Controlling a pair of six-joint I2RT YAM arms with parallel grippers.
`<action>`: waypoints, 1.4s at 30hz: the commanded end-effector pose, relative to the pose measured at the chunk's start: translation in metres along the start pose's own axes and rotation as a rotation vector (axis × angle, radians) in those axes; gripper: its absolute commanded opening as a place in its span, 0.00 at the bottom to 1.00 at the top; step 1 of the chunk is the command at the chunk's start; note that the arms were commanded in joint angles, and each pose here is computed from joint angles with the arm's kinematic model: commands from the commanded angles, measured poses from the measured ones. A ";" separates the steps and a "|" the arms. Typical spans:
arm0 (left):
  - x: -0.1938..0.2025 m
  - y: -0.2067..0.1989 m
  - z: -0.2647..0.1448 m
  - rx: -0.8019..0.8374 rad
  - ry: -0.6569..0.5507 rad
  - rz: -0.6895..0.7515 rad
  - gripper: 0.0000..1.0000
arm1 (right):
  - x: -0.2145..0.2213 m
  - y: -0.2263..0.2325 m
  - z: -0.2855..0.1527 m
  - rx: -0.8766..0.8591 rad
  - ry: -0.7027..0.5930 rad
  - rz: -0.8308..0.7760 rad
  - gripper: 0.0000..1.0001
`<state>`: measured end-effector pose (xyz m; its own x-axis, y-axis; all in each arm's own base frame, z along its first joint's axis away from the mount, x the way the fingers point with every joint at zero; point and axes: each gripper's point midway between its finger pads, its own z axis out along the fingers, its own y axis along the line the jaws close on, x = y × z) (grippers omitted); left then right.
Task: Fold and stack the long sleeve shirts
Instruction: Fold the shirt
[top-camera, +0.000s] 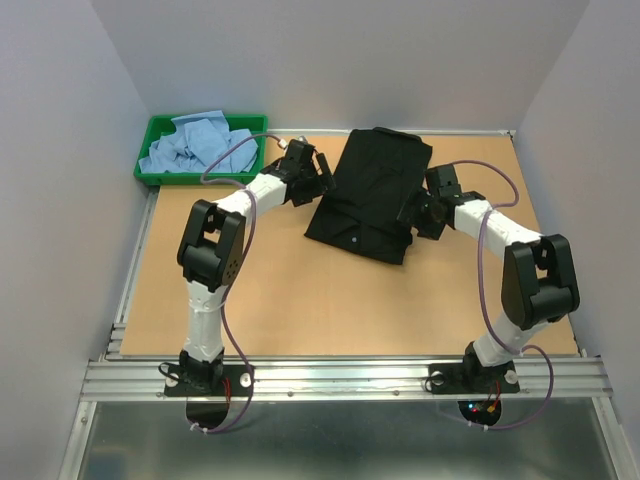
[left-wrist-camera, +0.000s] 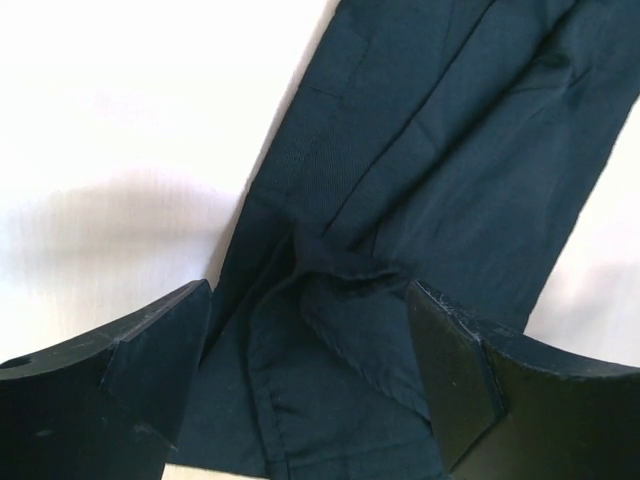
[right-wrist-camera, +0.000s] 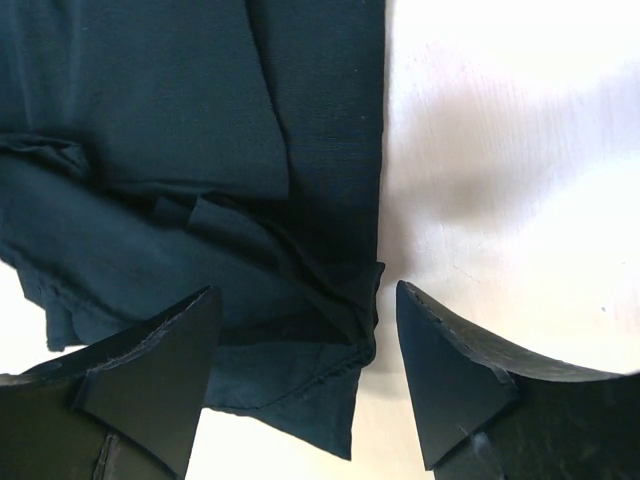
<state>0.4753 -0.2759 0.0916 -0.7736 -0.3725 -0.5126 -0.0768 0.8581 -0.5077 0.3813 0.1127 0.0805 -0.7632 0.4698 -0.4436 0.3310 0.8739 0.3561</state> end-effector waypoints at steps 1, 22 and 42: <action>-0.009 -0.012 -0.003 0.012 0.005 -0.011 0.87 | -0.010 0.008 0.008 -0.020 -0.036 0.039 0.75; 0.005 -0.005 0.018 -0.008 0.062 0.023 0.73 | 0.012 0.002 0.024 -0.021 0.028 0.090 0.70; 0.007 -0.015 0.020 0.022 0.074 0.028 0.42 | 0.014 0.002 0.021 -0.024 0.027 0.110 0.61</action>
<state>0.4771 -0.2886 0.0636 -0.8323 -0.3281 -0.4469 -0.0812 0.8696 -0.4871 0.3772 0.1204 0.0476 -0.7604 0.5400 -0.3608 0.4061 0.8289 0.3846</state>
